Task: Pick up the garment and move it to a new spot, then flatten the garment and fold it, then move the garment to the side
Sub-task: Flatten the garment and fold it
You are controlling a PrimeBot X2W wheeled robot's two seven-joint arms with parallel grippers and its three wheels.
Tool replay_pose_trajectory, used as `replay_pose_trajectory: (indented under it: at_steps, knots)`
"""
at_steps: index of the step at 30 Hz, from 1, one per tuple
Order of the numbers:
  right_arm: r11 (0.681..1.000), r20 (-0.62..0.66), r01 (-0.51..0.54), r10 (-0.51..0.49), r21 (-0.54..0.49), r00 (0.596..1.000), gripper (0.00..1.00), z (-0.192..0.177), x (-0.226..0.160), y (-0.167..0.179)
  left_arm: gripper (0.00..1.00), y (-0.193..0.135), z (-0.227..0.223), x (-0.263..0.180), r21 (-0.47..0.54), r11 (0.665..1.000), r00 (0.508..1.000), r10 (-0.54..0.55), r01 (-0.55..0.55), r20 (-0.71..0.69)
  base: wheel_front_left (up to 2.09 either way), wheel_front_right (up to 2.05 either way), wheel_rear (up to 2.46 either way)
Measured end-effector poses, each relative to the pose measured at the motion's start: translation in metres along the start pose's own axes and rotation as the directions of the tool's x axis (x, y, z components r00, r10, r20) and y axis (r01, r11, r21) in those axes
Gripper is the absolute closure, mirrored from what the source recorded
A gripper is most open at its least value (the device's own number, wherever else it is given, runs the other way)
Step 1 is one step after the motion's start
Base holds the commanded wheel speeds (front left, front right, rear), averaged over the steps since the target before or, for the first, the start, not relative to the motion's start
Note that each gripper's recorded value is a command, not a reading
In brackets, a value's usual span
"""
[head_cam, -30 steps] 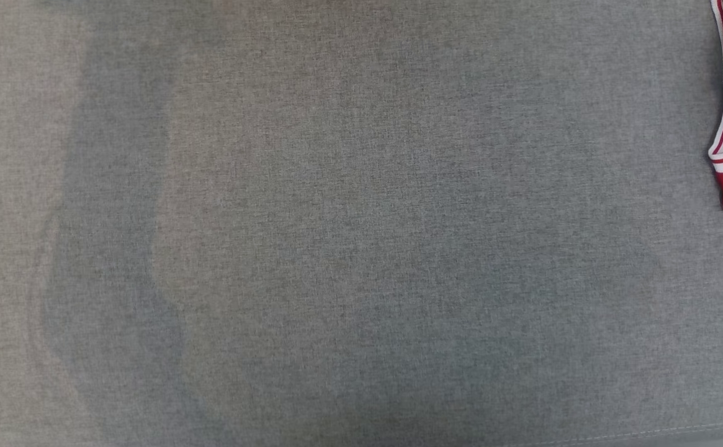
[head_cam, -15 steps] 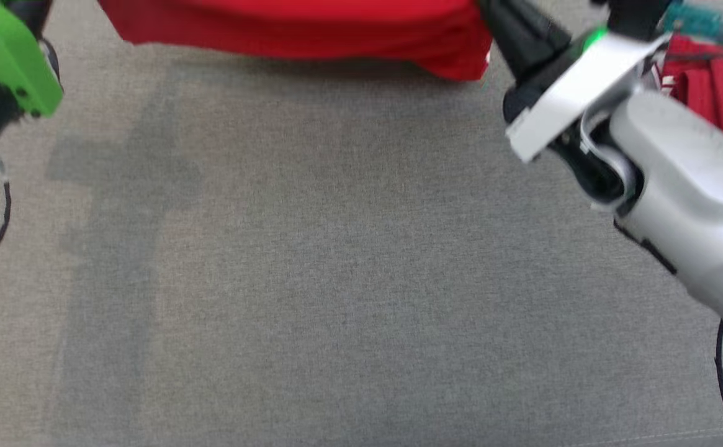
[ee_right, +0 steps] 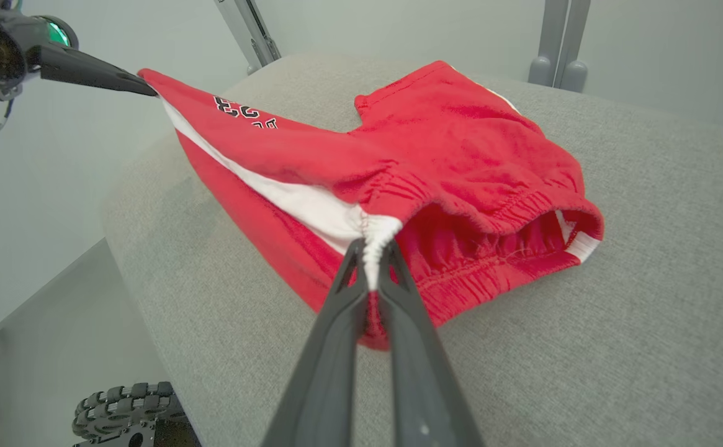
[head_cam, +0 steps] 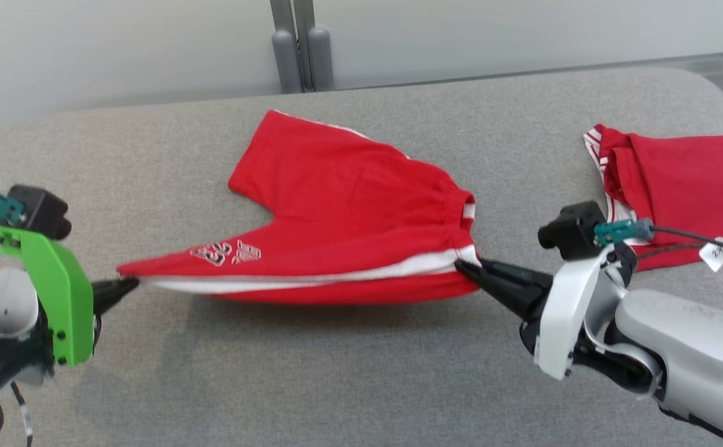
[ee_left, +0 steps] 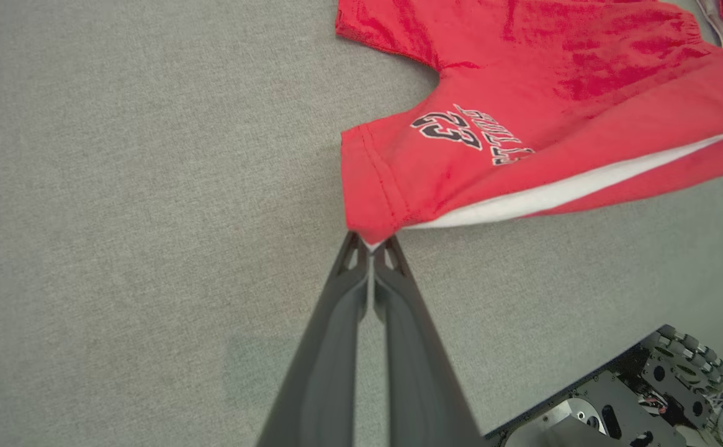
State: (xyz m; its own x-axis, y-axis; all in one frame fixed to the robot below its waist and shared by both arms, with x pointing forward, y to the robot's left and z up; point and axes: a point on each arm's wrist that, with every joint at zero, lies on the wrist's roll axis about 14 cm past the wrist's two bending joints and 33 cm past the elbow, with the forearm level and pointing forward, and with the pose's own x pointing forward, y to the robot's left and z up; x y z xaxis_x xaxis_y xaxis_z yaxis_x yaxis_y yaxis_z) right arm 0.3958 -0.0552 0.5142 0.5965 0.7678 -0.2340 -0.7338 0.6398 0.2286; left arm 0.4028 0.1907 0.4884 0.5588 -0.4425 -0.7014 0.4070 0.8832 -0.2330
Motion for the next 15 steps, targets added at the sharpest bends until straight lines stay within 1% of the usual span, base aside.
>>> replay_pose_trajectory:
  at_steps: [4,8,11,15]
  knots:
    - [0.999,-0.090,-0.031,0.032,0.018,0.995,1.00,-0.019,-0.024,0.023,1.00,-0.022,-0.041,-0.025,-0.036,0.999,0.991,-0.039,0.034,-0.127,0.00,0.00,0.00]
    - [0.996,-0.205,-0.040,0.055,0.075,0.977,1.00,-0.048,-0.048,0.039,1.00,-0.038,-0.070,-0.047,-0.077,0.995,0.970,-0.077,0.060,-0.232,0.00,0.00,0.00]
    - [0.994,-0.269,-0.048,0.072,0.094,0.960,1.00,-0.061,-0.059,0.045,1.00,-0.042,-0.074,-0.055,-0.079,0.995,0.961,-0.081,0.062,-0.264,0.00,0.00,0.00]
    - [0.992,-0.264,-0.054,0.083,0.118,0.961,1.00,-0.056,-0.060,0.046,1.00,-0.044,-0.068,-0.054,-0.081,0.994,0.958,-0.091,0.071,-0.272,0.00,0.00,0.00]
